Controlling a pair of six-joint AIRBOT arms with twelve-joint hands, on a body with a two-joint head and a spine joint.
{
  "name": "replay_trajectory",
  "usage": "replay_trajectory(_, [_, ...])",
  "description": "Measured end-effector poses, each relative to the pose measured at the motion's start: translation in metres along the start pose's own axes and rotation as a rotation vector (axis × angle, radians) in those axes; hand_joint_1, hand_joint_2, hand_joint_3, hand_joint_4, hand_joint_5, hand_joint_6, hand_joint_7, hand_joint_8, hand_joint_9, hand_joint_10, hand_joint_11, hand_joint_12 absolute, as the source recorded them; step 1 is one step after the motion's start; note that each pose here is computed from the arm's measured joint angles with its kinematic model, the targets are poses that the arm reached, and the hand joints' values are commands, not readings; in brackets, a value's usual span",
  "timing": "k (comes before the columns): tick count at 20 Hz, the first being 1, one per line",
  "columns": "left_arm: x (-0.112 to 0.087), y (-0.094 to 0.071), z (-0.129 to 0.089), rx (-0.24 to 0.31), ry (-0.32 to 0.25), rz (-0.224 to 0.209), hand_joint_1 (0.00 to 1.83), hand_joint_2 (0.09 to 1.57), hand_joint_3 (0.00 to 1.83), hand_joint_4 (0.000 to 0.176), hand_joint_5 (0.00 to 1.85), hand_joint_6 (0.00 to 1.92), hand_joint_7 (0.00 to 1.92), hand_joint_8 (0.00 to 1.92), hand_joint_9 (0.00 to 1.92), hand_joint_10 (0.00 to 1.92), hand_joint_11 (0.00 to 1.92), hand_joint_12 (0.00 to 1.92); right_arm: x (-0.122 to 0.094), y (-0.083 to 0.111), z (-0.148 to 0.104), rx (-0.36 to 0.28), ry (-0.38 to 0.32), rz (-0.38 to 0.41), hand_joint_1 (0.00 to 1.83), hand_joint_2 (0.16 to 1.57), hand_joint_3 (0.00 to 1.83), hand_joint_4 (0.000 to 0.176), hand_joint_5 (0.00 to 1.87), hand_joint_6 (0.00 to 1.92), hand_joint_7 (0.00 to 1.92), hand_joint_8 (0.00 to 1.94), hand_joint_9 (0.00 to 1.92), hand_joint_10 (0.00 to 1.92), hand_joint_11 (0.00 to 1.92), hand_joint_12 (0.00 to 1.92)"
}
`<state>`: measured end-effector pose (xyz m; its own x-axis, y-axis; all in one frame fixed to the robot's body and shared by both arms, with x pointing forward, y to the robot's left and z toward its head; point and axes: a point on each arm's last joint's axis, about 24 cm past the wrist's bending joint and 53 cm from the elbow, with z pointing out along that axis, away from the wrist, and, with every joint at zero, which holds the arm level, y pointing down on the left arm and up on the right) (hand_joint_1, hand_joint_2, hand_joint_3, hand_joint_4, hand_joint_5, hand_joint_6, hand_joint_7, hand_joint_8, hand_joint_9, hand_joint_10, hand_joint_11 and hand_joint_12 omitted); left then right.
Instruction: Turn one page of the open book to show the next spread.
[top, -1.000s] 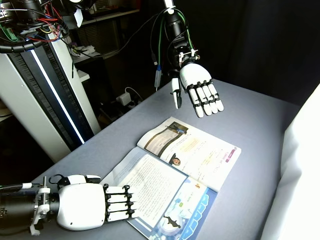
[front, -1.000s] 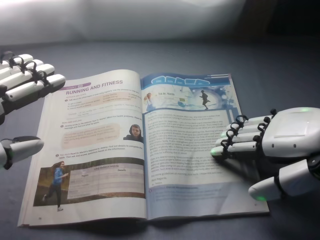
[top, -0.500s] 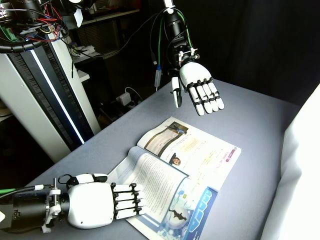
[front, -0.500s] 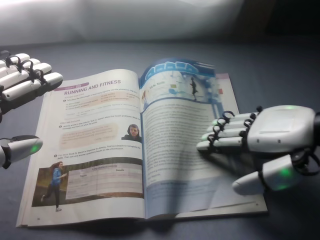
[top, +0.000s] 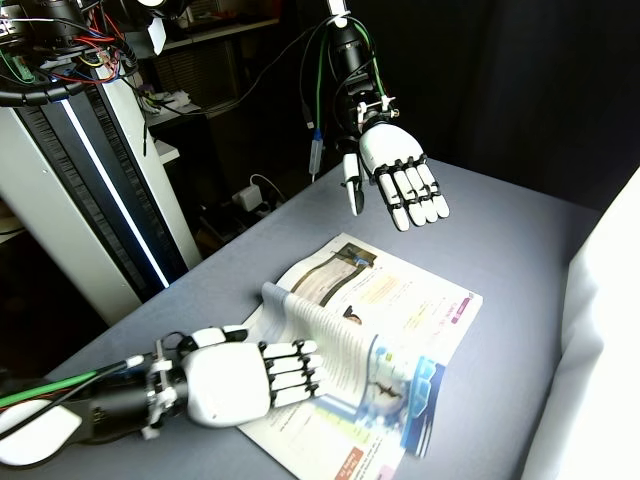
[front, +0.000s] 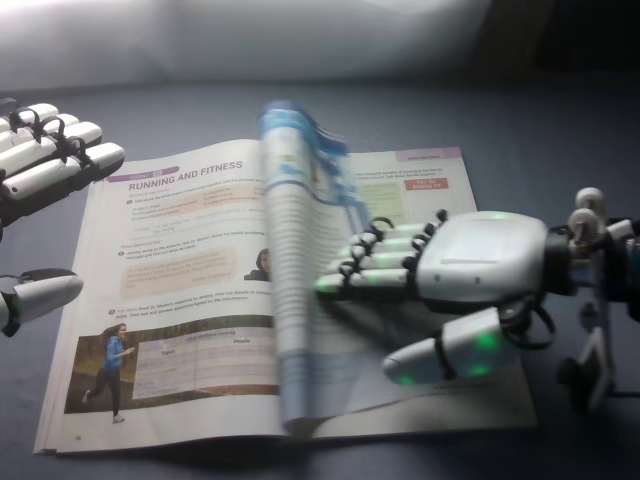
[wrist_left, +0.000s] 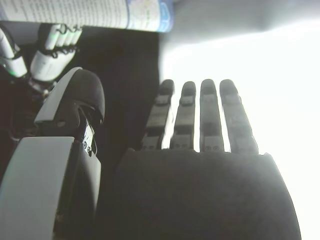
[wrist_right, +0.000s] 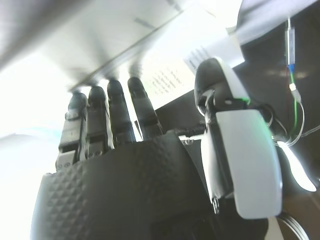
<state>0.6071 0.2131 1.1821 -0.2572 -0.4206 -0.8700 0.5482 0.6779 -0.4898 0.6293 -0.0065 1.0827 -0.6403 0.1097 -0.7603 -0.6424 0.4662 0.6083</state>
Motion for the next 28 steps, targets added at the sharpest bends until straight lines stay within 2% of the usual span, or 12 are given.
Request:
replay_trajectory(5, [-0.013, 0.001, -0.009, -0.011, -0.038, 0.023, 0.01, 1.34, 0.0, 0.005, 0.0, 0.0, 0.0, 0.0, 0.0, 0.0, 0.0, 0.0, -0.014, 0.03, 0.029, -0.095, -0.041, -0.007, 0.0, 1.26, 0.0, 0.0, 0.0, 0.0, 0.0, 0.0, 0.0, 0.0, 0.0, 0.0])
replay_trajectory(8, [-0.014, 0.002, -0.012, -0.011, -0.046, 0.023, 0.0, 1.33, 0.0, 0.017, 0.0, 0.0, 0.0, 0.0, 0.0, 0.0, 0.0, 0.0, -0.02, 0.051, 0.048, -0.148, -0.055, -0.024, 0.0, 1.25, 0.0, 0.0, 0.0, 0.0, 0.0, 0.0, 0.0, 0.0, 0.0, 0.0])
replay_trajectory(11, [-0.018, 0.0, -0.012, -0.006, -0.061, 0.023, 0.0, 1.27, 0.0, 0.014, 0.0, 0.0, 0.0, 0.0, 0.0, 0.0, 0.0, 0.0, -0.031, 0.075, 0.062, -0.205, -0.076, -0.05, 0.0, 1.25, 0.0, 0.0, 0.01, 0.0, 0.0, 0.0, 0.0, 0.0, 0.0, 0.0])
replay_trajectory(14, [-0.026, -0.008, -0.014, 0.022, -0.085, 0.037, 0.0, 1.23, 0.0, 0.033, 0.0, 0.0, 0.0, 0.0, 0.0, 0.0, 0.0, 0.0, -0.048, 0.092, 0.07, -0.245, -0.108, -0.073, 0.0, 1.24, 0.0, 0.0, 0.0, 0.0, 0.0, 0.0, 0.0, 0.0, 0.0, 0.0])
replay_trajectory(17, [-0.026, -0.012, -0.015, 0.034, -0.086, 0.038, 0.0, 1.22, 0.0, 0.032, 0.0, 0.0, 0.0, 0.0, 0.0, 0.0, 0.0, 0.0, -0.064, 0.107, 0.076, -0.268, -0.142, -0.111, 0.0, 1.26, 0.0, 0.0, 0.0, 0.0, 0.0, 0.0, 0.0, 0.0, 0.0, 0.0])
replay_trajectory(18, [-0.026, -0.013, -0.015, 0.038, -0.089, 0.04, 0.0, 1.24, 0.0, 0.014, 0.0, 0.0, 0.0, 0.0, 0.0, 0.0, 0.0, 0.0, -0.068, 0.112, 0.077, -0.278, -0.15, -0.117, 0.0, 1.25, 0.0, 0.0, 0.0, 0.0, 0.0, 0.0, 0.0, 0.0, 0.0, 0.0])
replay_trajectory(20, [-0.03, -0.016, -0.015, 0.051, -0.103, 0.042, 0.0, 1.24, 0.0, 0.025, 0.0, 0.0, 0.0, 0.0, 0.0, 0.0, 0.0, 0.0, -0.075, 0.123, 0.076, -0.305, -0.164, -0.125, 0.0, 1.24, 0.0, 0.0, 0.0, 0.0, 0.0, 0.0, 0.0, 0.0, 0.0, 0.0])
replay_trajectory(21, [-0.032, -0.018, -0.017, 0.053, -0.11, 0.046, 0.0, 1.24, 0.0, 0.042, 0.0, 0.0, 0.0, 0.0, 0.0, 0.0, 0.0, 0.0, -0.076, 0.128, 0.075, -0.32, -0.167, -0.124, 0.0, 1.2, 0.0, 0.0, 0.0, 0.0, 0.0, 0.0, 0.0, 0.0, 0.0, 0.0])
replay_trajectory(24, [-0.04, -0.027, -0.022, 0.073, -0.137, 0.064, 0.0, 1.25, 0.0, 0.042, 0.0, 0.0, 0.0, 0.0, 0.0, 0.0, 0.0, 0.0, -0.075, 0.134, 0.061, -0.344, -0.164, -0.142, 0.0, 1.22, 0.0, 0.0, 0.0, 0.0, 0.0, 0.0, 0.0, 0.0, 0.0, 0.0])
replay_trajectory(25, [-0.043, -0.029, -0.024, 0.079, -0.144, 0.07, 0.0, 1.26, 0.0, 0.06, 0.0, 0.0, 0.0, 0.0, 0.0, 0.0, 0.0, 0.0, -0.079, 0.136, 0.055, -0.354, -0.172, -0.145, 0.0, 1.23, 0.0, 0.0, 0.01, 0.0, 0.0, 0.0, 0.0, 0.0, 0.0, 0.0])
replay_trajectory(26, [-0.045, -0.031, -0.025, 0.084, -0.152, 0.077, 0.0, 1.27, 0.0, 0.045, 0.0, 0.0, 0.0, 0.0, 0.0, 0.0, 0.0, 0.0, -0.084, 0.138, 0.047, -0.363, -0.182, -0.15, 0.0, 1.23, 0.0, 0.0, 0.06, 0.02, 0.0, 0.0, 0.0, 0.0, 0.0, 0.0])
replay_trajectory(28, [-0.049, -0.036, -0.027, 0.096, -0.166, 0.088, 0.0, 1.26, 0.0, 0.047, 0.0, 0.0, 0.0, 0.0, 0.0, 0.0, 0.0, 0.0, -0.092, 0.141, 0.034, -0.379, -0.204, -0.142, 0.0, 1.23, 0.0, 0.0, 0.05, 0.02, 0.0, 0.0, 0.0, 0.0, 0.01, 0.0])
